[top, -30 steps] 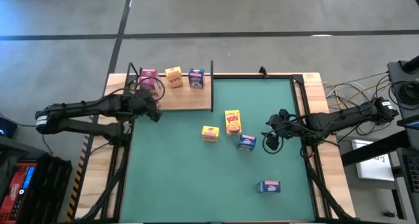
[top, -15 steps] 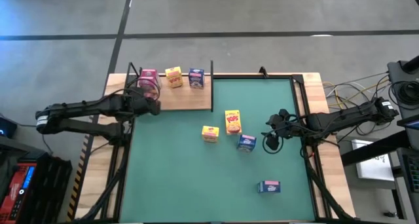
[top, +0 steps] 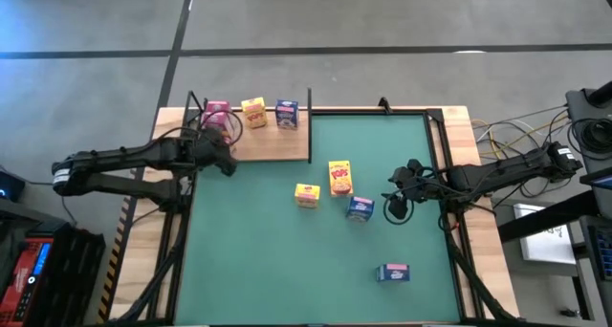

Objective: Stack cereal on shelf
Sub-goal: Put the pink cereal box on the shelf aligned with the pink cereal boxes

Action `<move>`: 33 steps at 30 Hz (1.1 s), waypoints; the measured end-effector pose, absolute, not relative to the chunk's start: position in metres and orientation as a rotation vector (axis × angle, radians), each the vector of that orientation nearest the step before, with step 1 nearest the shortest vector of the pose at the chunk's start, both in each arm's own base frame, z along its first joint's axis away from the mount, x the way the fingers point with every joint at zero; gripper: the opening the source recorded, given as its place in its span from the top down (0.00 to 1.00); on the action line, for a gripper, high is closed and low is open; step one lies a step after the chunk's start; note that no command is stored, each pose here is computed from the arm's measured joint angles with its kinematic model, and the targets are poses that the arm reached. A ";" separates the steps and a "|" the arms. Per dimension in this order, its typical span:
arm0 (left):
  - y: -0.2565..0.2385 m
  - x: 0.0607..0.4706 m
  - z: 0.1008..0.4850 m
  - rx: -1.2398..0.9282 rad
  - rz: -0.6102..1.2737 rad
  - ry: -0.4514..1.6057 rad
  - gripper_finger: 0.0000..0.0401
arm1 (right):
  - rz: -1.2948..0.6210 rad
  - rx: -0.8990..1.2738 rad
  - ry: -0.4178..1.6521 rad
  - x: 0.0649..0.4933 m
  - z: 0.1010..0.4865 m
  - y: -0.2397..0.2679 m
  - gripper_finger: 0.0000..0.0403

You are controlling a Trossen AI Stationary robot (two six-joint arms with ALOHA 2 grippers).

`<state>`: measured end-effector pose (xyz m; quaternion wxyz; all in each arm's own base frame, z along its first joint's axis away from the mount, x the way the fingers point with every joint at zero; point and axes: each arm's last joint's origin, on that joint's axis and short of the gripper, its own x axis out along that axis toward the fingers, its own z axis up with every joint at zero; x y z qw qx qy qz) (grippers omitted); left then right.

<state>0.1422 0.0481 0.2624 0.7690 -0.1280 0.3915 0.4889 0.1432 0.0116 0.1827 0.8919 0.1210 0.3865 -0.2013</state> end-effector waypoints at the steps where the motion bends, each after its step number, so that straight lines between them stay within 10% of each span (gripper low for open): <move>1: 0.048 0.142 0.262 -0.254 1.045 0.867 0.65 | -0.418 0.251 0.802 0.143 0.183 0.012 0.35; 33: 0.062 0.147 0.252 -0.223 1.050 0.948 0.51 | -0.418 0.251 0.803 0.143 0.183 0.012 0.35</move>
